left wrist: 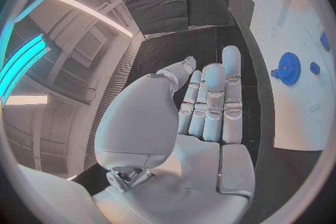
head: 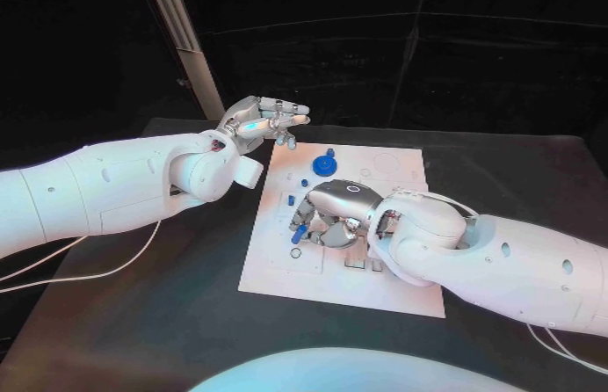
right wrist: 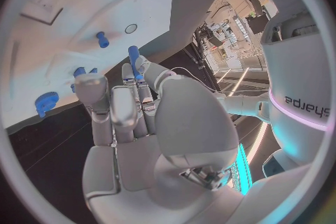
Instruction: Assemble the parts on the task board
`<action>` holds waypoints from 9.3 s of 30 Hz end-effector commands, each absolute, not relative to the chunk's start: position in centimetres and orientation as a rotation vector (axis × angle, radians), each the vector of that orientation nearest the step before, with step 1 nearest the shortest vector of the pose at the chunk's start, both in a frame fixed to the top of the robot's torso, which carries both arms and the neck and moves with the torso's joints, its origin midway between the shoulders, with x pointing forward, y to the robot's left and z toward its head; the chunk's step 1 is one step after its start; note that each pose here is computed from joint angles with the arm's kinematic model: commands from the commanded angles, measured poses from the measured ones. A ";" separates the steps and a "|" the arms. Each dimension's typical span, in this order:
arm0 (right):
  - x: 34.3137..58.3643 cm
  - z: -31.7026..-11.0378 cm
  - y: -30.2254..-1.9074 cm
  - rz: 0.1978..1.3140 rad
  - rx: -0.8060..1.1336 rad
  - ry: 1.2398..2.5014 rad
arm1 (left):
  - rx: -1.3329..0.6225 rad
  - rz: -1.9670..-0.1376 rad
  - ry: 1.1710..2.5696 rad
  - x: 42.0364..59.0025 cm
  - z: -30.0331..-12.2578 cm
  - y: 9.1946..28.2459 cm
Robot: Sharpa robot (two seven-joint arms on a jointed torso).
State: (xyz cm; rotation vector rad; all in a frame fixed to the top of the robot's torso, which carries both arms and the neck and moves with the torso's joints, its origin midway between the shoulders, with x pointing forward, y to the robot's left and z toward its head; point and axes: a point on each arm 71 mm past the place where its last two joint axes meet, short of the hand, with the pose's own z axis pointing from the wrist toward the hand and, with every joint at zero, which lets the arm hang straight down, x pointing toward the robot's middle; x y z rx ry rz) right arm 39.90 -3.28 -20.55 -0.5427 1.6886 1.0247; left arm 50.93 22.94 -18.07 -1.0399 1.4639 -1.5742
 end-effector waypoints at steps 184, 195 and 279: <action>38.3 -23.7 -13.8 0.649 0.204 2.055 | -1.049 -1.580 1.473 50.6 -18.0 23.6; 38.9 -24.1 -12.9 0.599 0.177 2.058 | -1.049 -1.580 1.473 50.5 -18.0 23.7; 38.2 -23.8 -21.1 0.256 -0.216 2.013 | -1.052 -1.573 1.474 50.6 -18.1 24.0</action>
